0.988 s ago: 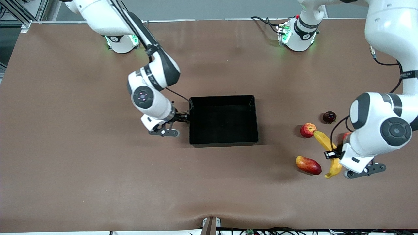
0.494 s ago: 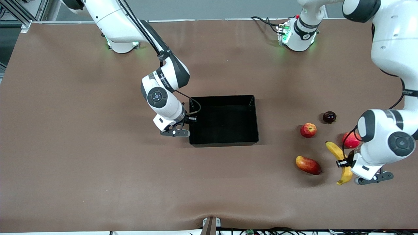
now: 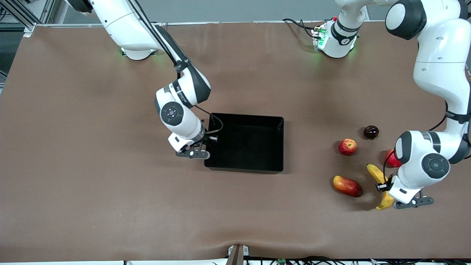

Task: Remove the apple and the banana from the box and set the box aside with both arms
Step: 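Place the banana beside the mango while the right gripper grips the tray rim, then drag the black tray away from the fruit with the right gripper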

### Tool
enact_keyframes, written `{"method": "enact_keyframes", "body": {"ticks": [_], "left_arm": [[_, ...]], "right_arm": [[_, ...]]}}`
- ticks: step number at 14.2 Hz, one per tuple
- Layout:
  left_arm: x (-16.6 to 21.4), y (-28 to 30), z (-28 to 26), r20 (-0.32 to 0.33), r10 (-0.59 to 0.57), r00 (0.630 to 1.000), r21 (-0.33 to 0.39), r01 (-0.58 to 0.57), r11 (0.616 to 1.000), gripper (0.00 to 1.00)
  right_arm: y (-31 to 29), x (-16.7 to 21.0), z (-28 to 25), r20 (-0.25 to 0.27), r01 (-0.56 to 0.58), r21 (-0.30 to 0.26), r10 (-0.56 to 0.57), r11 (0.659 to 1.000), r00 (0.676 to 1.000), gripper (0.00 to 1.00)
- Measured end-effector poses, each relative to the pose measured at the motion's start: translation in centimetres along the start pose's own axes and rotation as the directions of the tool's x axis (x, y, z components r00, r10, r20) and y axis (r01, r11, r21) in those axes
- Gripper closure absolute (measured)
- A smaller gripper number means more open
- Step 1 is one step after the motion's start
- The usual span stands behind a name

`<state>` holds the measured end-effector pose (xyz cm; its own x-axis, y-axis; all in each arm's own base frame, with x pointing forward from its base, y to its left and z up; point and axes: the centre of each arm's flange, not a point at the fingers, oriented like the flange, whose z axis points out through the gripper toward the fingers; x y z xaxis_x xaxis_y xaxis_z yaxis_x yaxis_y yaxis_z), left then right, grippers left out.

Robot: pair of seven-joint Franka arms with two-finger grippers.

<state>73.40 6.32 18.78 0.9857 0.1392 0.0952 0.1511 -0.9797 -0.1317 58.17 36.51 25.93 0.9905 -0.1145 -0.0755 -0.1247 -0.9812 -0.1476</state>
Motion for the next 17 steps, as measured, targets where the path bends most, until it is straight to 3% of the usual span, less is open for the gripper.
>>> {"method": "enact_keyframes", "body": {"ticks": [2, 3, 9, 13, 17], "left_arm": [[0.0, 0.2, 0.6, -0.007, 0.003, 1.0, -0.006, -0.003, 1.0, 0.64], [0.1, 0.3, 0.7, -0.012, 0.006, 1.0, -0.008, -0.006, 1.0, 0.59], [1.8, 0.8, -3.8, -0.08, 0.017, 0.997, -0.017, -0.019, 1.0, 0.01], [2.6, -0.1, -13.0, -0.098, 0.011, 0.995, 0.01, -0.01, 1.0, 0.0], [1.1, 0.7, -24.2, -0.083, 0.008, 0.997, 0.014, -0.007, 1.0, 0.0]], "right_arm": [[1.2, 1.5, -2.0, 0.045, -0.012, -0.019, 0.013, 1.0, 0.999, 0.94], [2.1, 2.2, -3.3, 0.067, -0.012, -0.027, 0.013, 1.0, 0.998, 0.94], [13.2, 7.0, -12.3, 0.086, -0.013, -0.011, 0.014, 1.0, 0.996, 0.94], [26.7, 9.1, -15.0, 0.084, 0.05, 0.018, -0.051, 0.999, 0.995, 0.94], [38.1, 10.0, -15.5, 0.07, 0.049, 0.039, -0.052, 0.998, 0.996, 0.94]]}}
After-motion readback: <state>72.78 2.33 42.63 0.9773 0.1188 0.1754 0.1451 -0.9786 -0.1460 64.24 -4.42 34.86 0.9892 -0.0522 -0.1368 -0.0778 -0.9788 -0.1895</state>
